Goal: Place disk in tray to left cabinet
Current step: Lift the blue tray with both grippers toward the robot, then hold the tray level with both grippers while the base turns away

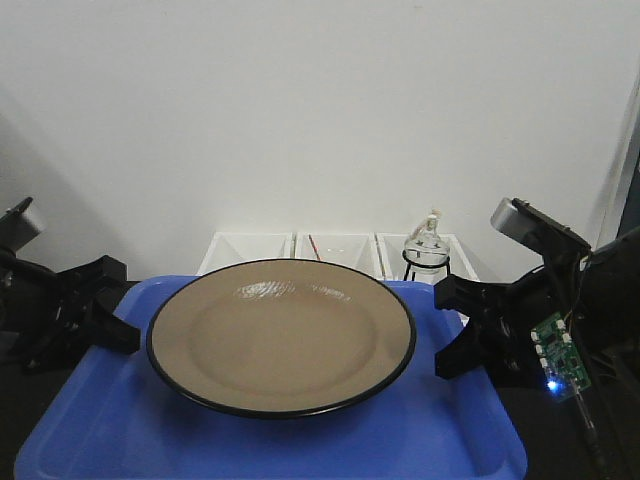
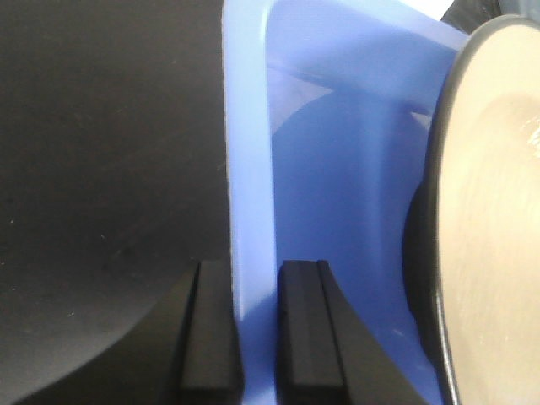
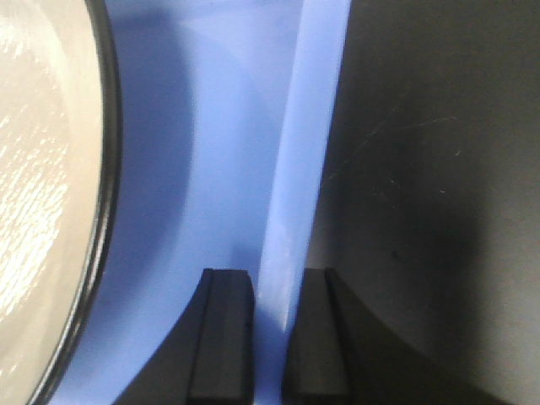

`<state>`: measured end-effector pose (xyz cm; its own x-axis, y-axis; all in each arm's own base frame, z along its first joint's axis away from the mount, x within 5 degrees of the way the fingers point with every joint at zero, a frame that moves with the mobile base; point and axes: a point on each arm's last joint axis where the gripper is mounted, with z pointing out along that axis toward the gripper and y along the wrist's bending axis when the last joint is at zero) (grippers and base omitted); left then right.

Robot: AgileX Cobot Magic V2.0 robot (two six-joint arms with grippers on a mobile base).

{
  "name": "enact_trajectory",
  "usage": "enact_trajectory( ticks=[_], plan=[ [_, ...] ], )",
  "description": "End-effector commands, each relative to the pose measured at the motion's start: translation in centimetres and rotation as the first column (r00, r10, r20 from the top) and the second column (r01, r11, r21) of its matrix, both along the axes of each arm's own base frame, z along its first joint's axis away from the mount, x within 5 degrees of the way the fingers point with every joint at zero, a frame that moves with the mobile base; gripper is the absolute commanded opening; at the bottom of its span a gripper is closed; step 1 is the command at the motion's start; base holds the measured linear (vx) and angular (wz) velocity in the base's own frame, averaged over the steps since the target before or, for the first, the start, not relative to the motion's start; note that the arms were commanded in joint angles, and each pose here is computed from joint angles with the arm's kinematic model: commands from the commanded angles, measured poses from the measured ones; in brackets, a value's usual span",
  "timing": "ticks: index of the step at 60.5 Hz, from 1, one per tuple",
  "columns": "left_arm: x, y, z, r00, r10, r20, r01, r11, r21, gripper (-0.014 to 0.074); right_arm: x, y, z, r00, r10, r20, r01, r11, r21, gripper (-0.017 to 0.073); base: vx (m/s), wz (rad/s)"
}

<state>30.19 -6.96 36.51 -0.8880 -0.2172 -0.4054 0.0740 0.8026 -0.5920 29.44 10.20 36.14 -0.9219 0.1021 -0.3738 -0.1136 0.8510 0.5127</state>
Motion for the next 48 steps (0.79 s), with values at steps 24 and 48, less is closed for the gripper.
enact_trajectory(
  ticks=[24, 48],
  plan=[
    [-1.32, -1.56, 3.4, 0.997, -0.009, 0.073, 0.021, 0.986, -0.166, -0.0001, -0.34, 1.02, 2.66, 0.995, 0.003, 0.099, -0.017, 0.991, 0.133, -0.0002, 0.0, 0.0],
    [-1.32, -1.56, 3.4, 0.997, -0.009, 0.073, 0.021, 0.986, -0.166, -0.0001, -0.34, 1.02, 2.66, 0.995, 0.003, 0.099, -0.017, 0.991, 0.133, -0.0002, 0.0, 0.0]
  ],
)
